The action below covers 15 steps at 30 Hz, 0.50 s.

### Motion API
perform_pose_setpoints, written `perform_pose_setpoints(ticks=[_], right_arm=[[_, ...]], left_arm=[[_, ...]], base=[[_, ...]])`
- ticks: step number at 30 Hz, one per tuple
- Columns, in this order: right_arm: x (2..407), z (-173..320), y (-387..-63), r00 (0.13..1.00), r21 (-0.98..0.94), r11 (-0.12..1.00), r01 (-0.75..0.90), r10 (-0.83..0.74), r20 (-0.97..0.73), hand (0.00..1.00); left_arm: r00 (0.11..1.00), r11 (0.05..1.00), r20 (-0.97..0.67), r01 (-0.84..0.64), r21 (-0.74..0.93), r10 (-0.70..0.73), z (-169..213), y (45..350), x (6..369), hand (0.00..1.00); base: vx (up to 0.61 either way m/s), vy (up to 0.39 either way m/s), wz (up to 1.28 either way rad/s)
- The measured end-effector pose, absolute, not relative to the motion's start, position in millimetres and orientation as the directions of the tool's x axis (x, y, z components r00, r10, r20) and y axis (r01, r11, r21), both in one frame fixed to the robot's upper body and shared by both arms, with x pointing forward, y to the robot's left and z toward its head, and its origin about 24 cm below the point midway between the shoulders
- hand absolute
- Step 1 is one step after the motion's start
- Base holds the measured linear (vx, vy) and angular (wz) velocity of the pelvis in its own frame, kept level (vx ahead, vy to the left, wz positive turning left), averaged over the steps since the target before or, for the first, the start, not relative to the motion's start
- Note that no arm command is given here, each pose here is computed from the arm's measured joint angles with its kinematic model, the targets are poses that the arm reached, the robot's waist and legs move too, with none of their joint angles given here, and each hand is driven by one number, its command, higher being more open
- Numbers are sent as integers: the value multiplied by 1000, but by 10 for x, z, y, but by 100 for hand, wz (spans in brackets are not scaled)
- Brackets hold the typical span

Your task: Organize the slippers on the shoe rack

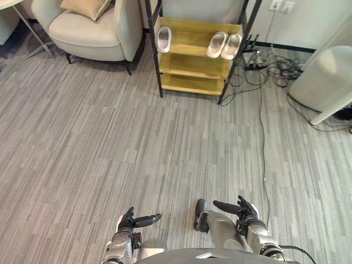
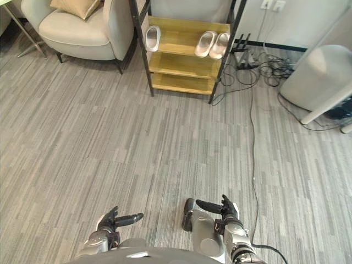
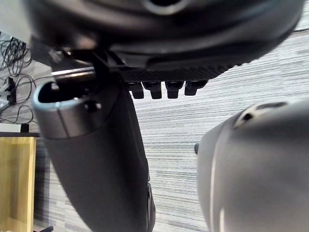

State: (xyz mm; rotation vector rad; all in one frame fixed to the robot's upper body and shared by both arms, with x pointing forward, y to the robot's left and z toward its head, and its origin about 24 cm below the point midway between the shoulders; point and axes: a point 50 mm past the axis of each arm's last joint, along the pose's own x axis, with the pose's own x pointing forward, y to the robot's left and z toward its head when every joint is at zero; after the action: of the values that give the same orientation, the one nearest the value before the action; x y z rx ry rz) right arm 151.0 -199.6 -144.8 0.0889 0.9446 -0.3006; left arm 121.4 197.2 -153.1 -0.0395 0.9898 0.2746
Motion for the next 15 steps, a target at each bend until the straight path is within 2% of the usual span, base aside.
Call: perform_pose_setpoints(ticks=[4,7,10,12,15], right_arm=[[1375,-1480,-2019,528,-61,949,309,-225,-819,100],[1343,-1507,-1928,514,-37,943,332,-214,-831,100],[1377,-1502,-1880,516,-24,935,353,-216,-829,100],[1316,-1534,-1883,491,-36,937,348,-215,-845,100],[1350,-1535,-1767,501,-8,941,337,-186,-845,100]], left_arm=[[540,958,-818,-282,44,196,-1513,1861,1275,100],[592,953,-776,-299,42,220,-1429,1950,1407,100],[627,955,-747,-295,33,220,-1373,1959,1516,100],[623,958,-754,-286,28,208,-1387,1921,1512,100],[627,955,-744,-293,49,231,-1358,2012,1559,100]], base=[[384,-104,42],[376,-19,18],[478,181,-13],[469,248,-20],[464,181,-1]])
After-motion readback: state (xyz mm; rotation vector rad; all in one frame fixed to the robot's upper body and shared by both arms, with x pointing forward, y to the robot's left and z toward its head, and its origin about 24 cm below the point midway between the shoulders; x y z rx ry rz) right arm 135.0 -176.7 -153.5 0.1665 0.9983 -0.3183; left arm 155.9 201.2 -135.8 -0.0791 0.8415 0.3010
